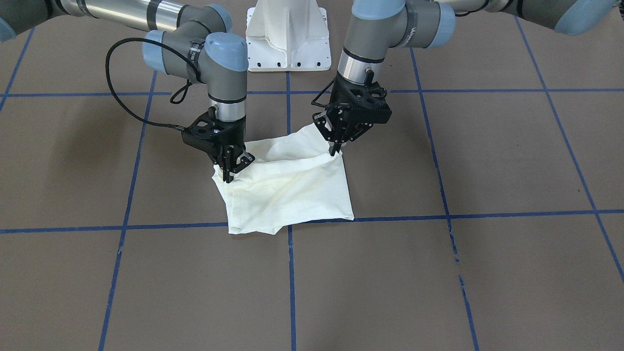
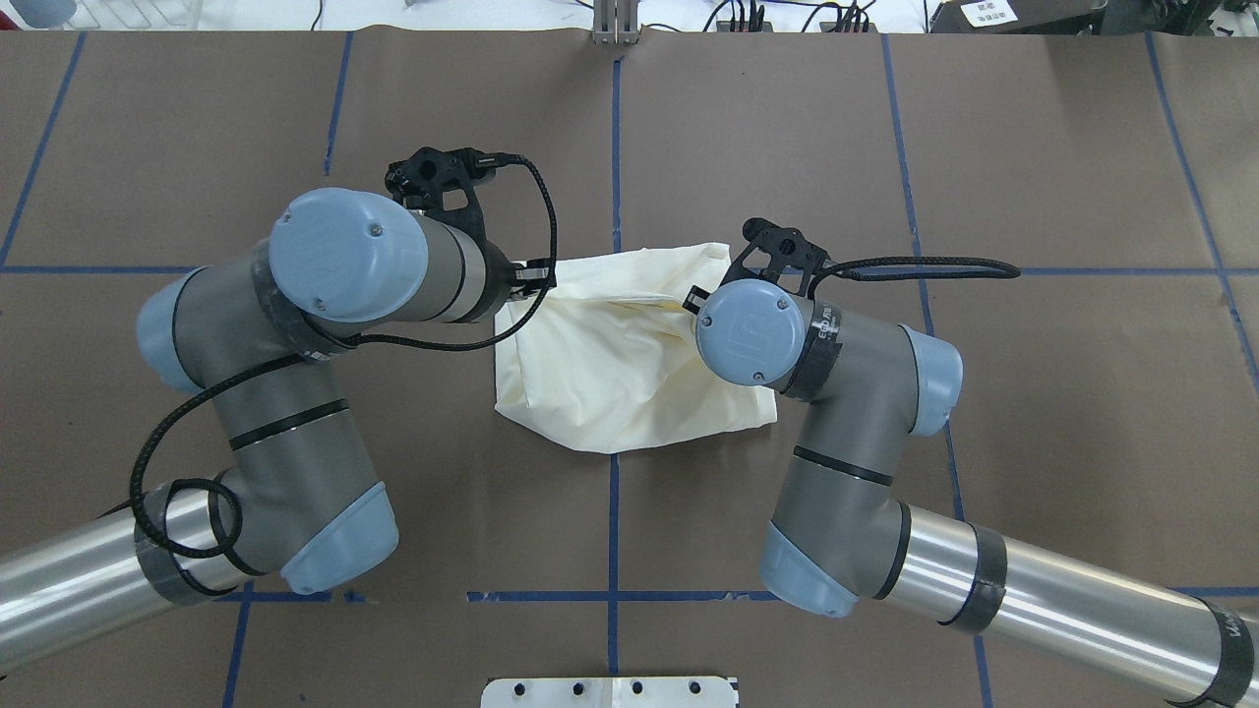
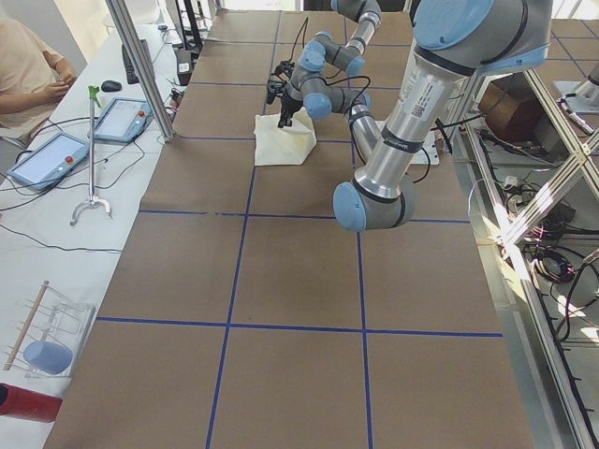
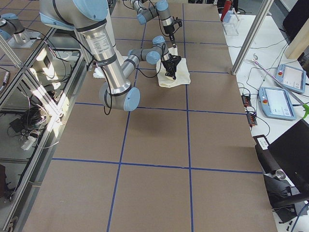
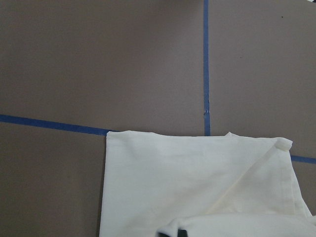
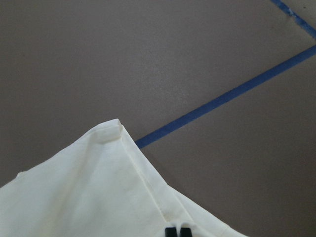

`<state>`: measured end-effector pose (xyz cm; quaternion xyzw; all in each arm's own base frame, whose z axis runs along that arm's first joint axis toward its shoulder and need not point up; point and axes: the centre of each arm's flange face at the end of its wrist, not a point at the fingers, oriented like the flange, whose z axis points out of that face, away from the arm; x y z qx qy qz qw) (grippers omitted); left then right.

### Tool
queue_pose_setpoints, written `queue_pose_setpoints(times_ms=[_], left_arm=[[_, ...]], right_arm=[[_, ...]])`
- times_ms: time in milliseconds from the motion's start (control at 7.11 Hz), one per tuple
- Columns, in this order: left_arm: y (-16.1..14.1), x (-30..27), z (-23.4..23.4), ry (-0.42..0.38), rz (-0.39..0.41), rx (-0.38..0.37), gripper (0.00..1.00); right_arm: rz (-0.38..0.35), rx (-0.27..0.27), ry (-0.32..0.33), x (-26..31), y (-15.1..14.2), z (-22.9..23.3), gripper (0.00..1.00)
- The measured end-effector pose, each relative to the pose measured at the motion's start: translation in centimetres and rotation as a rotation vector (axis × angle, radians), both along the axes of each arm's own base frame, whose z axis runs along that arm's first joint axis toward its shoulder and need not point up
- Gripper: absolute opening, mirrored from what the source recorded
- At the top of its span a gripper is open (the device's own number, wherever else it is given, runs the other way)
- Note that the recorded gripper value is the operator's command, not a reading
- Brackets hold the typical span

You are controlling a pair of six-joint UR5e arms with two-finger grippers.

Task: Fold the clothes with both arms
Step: 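Lift both near corners and fold them away from the robot over the shirt, then lay the folded edge down on the far half and open both grippers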

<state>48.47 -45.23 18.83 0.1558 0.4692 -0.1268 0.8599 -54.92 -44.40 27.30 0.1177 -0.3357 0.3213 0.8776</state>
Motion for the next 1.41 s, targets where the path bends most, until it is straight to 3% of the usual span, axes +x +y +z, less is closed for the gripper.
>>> queue_pose_setpoints(times_ms=[704,844,985,1126,1407], left_arm=[[-4.9,3.2,4.6,-0.061,-0.015,0.012,0.00],[-5.9,4.0,5.1,-0.060,-0.020,0.014,0.00],[-6.6,4.6,5.6,-0.056,-0.023,0.016,0.44],[-7.0,5.0,6.0,-0.054,-0.023,0.020,0.99],[-7.6,4.7,6.4,-0.075,0.013,0.094,1.00]], right_arm=[[-0.011,-0.008,0.034,-1.1,-0.7,1.2,0.00],[-0.014,-0.006,0.035,-1.1,-0.7,1.2,0.13],[-0.015,-0.006,0.037,-1.1,-0.7,1.3,0.99],[-0.023,-0.001,0.045,-1.1,-0.7,1.5,1.00],[-0.079,0.033,0.070,-0.4,-1.3,1.3,1.00]])
